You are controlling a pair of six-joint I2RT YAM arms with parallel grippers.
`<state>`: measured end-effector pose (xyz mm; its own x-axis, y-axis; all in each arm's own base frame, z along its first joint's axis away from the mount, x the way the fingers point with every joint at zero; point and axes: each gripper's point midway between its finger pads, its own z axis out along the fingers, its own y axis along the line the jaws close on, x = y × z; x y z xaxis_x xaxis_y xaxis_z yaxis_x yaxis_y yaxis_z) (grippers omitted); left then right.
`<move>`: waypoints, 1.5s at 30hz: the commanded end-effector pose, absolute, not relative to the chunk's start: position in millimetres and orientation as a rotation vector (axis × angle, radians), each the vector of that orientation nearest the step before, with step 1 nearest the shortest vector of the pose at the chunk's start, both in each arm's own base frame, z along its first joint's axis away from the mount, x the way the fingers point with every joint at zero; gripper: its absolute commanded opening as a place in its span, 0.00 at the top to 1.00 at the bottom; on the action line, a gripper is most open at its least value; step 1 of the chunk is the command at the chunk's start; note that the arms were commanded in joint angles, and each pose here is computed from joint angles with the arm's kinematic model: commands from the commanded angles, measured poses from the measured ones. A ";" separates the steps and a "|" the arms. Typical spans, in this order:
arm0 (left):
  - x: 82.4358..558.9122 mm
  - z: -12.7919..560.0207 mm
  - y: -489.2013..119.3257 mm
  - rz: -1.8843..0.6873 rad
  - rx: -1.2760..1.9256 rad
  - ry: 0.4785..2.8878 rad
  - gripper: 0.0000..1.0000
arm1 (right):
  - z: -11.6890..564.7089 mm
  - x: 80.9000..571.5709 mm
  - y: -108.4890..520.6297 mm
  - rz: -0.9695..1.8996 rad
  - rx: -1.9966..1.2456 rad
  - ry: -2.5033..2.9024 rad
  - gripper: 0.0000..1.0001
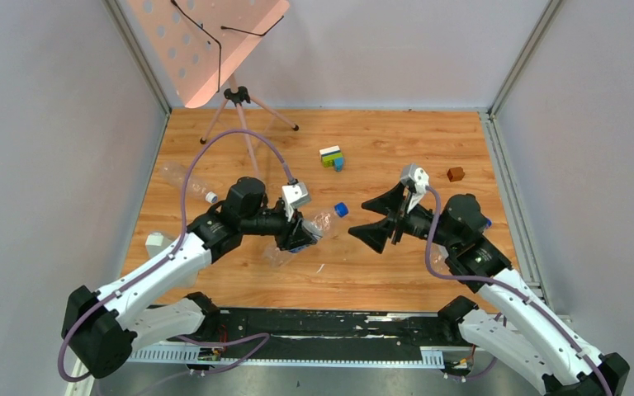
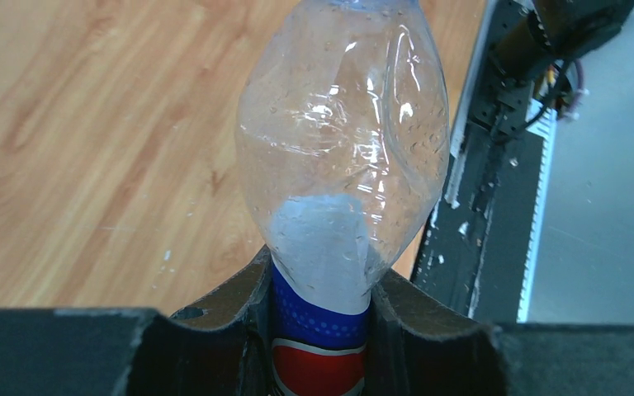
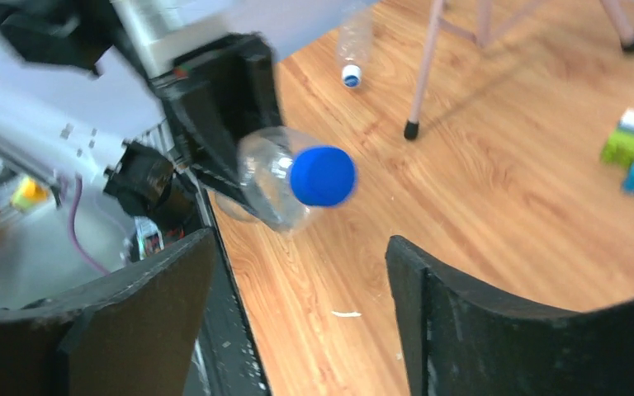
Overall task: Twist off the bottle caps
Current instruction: Unscrew the bottle cap from the plastic bottle.
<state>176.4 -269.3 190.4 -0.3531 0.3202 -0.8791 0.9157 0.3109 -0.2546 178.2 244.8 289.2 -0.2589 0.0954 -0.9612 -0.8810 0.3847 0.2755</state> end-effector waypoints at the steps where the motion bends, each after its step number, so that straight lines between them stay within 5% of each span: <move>1: 191.9 211.7 -264.4 -0.945 0.996 1.748 1.00 | 292.9 208.4 237.4 1.149 -0.323 1.729 0.30; 5: 192.3 213.1 -257.6 -0.909 0.971 1.739 1.00 | 285.9 216.7 240.3 1.188 -0.201 1.800 0.91; 7: 193.2 212.7 -253.9 -0.886 0.962 1.745 1.00 | 285.2 218.8 240.9 1.197 -0.170 1.812 1.00; 13: 192.8 213.6 -251.3 -0.869 0.964 1.738 1.00 | 288.7 220.1 244.4 1.240 -0.123 1.833 1.00; 14: 196.1 212.4 -249.6 -0.844 0.952 1.748 1.00 | 291.2 217.8 247.2 1.271 -0.120 1.841 0.89; 16: 201.7 210.6 -246.6 -0.771 0.943 1.762 1.00 | 294.1 214.5 252.6 1.327 -0.114 1.863 0.47; 19: 200.9 209.3 -249.9 -0.683 1.002 1.728 1.00 | 296.4 211.7 257.8 1.390 -0.101 1.906 0.31; 27: 204.2 198.1 -251.1 -0.488 1.092 1.677 1.00 | 300.8 203.7 267.9 1.492 -0.165 1.948 0.36; 34: 203.5 197.3 -254.7 -0.461 1.128 1.643 1.00 | 290.1 197.6 279.6 1.572 -0.238 2.005 0.55; 45: 197.0 195.8 -258.2 -0.496 1.154 1.637 1.00 | 282.2 209.8 278.2 1.525 -0.170 2.014 0.50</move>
